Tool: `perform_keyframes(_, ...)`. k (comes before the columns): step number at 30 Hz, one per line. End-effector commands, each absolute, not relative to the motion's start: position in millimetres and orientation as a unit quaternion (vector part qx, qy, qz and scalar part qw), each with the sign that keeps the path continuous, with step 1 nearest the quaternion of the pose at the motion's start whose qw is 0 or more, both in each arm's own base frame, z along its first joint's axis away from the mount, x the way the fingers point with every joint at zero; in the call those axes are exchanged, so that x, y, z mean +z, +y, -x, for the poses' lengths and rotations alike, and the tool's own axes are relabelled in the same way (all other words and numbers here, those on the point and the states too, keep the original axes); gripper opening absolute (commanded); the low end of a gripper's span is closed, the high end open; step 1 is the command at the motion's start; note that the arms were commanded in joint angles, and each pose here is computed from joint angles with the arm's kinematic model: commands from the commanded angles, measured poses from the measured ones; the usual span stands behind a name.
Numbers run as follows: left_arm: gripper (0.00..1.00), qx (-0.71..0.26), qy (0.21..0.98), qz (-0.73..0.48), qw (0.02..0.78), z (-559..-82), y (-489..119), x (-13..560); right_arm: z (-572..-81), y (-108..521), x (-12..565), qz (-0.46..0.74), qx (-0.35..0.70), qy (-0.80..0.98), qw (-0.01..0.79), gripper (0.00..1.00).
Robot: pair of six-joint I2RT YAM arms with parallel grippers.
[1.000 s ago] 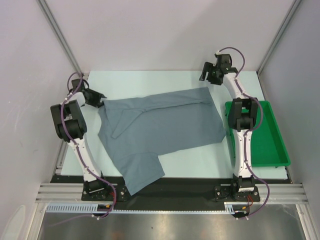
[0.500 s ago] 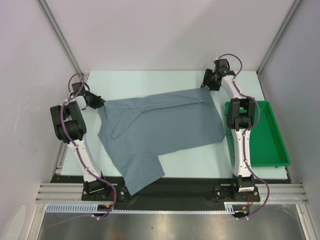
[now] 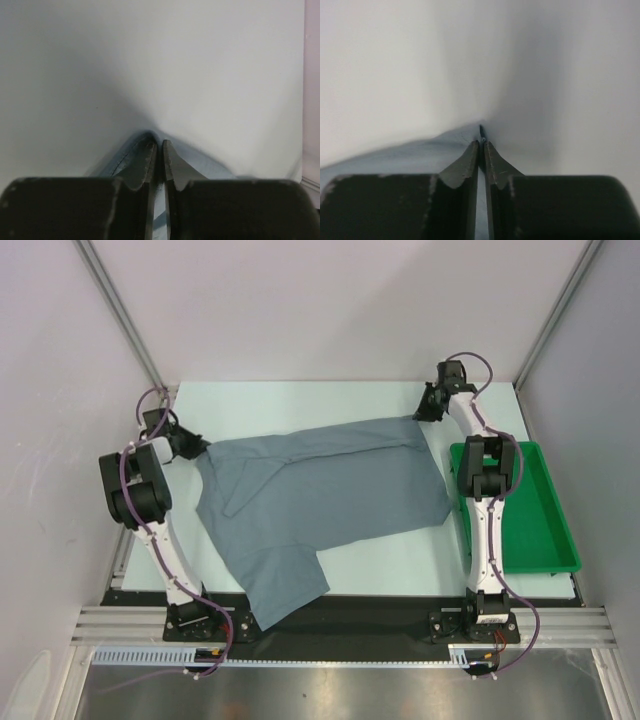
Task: Fold and stack the t-shirts
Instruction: Fold the tshirt
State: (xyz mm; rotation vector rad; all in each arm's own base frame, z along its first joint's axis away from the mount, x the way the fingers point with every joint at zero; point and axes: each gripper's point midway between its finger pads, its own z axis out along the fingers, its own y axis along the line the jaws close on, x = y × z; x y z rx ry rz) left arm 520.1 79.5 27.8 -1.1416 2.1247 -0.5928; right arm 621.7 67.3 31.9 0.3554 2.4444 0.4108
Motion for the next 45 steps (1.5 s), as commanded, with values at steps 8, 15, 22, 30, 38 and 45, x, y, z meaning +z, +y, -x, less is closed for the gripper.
perform_keyframes(8,0.05,-0.246,0.778,0.387,0.429,-536,101,81,-652,60,59,-0.169,0.173,0.894,0.377,0.0)
perform_keyframes(15,0.02,-0.249,0.772,0.386,0.439,-544,108,82,-668,47,61,-0.178,0.15,0.885,0.403,0.0)
perform_keyframes(22,0.02,-0.242,0.772,0.38,0.448,-555,114,89,-658,41,46,-0.206,0.128,0.889,0.387,0.0)
perform_keyframes(30,0.39,-0.233,0.775,0.383,0.446,-555,116,93,-667,47,59,-0.192,0.153,0.884,0.397,0.13)
perform_keyframes(38,0.48,-0.187,0.792,0.374,0.445,-525,112,133,-651,32,115,-0.184,0.108,0.887,0.41,0.77)
perform_keyframes(45,0.49,-0.17,0.813,0.345,0.437,-478,70,161,-612,31,144,-0.172,0.074,0.905,0.382,0.79)
